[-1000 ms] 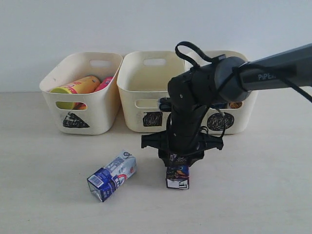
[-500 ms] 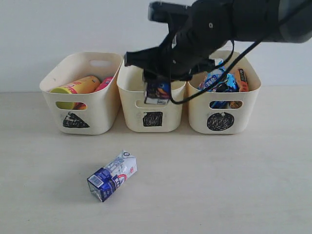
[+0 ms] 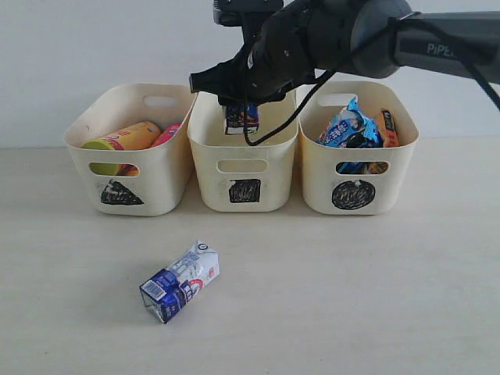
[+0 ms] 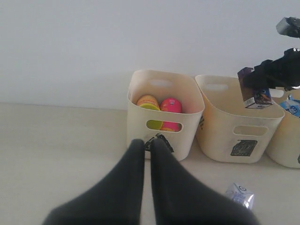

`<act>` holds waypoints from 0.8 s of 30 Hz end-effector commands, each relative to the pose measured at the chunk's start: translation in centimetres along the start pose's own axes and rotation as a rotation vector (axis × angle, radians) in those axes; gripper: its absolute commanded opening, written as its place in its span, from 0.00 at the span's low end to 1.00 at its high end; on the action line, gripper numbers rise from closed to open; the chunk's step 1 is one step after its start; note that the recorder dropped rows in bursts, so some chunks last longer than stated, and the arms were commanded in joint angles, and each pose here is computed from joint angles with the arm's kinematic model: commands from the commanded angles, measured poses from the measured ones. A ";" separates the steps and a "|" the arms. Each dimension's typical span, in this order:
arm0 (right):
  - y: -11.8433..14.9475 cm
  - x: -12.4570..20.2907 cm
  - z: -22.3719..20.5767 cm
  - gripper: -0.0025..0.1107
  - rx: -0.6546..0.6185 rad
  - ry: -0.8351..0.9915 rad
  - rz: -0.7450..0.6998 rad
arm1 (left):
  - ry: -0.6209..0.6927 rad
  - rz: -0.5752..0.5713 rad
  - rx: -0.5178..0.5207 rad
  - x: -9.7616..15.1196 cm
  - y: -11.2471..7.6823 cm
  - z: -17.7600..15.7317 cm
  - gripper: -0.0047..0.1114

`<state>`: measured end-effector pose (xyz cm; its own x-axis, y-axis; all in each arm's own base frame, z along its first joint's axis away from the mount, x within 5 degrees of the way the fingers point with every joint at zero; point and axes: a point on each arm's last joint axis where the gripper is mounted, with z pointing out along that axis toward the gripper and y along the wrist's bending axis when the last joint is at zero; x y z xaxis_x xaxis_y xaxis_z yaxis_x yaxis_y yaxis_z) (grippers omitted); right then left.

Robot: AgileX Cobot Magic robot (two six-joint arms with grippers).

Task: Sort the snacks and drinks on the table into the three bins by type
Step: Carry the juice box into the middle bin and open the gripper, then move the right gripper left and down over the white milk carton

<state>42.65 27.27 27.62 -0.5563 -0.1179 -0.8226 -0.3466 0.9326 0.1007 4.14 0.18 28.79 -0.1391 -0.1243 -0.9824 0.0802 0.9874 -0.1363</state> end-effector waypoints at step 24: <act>-1.5 -0.1 -6.6 0.03 0.122 0.362 -0.037 | 0.004 0.000 0.005 0.2 0.0 0.0 0.08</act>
<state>39.31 24.32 30.42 -0.7490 -0.1986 -0.6321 -0.2634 0.9647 0.0089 4.14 0.18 28.79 -0.1391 -0.1243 -0.9824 0.0802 0.9874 -0.1363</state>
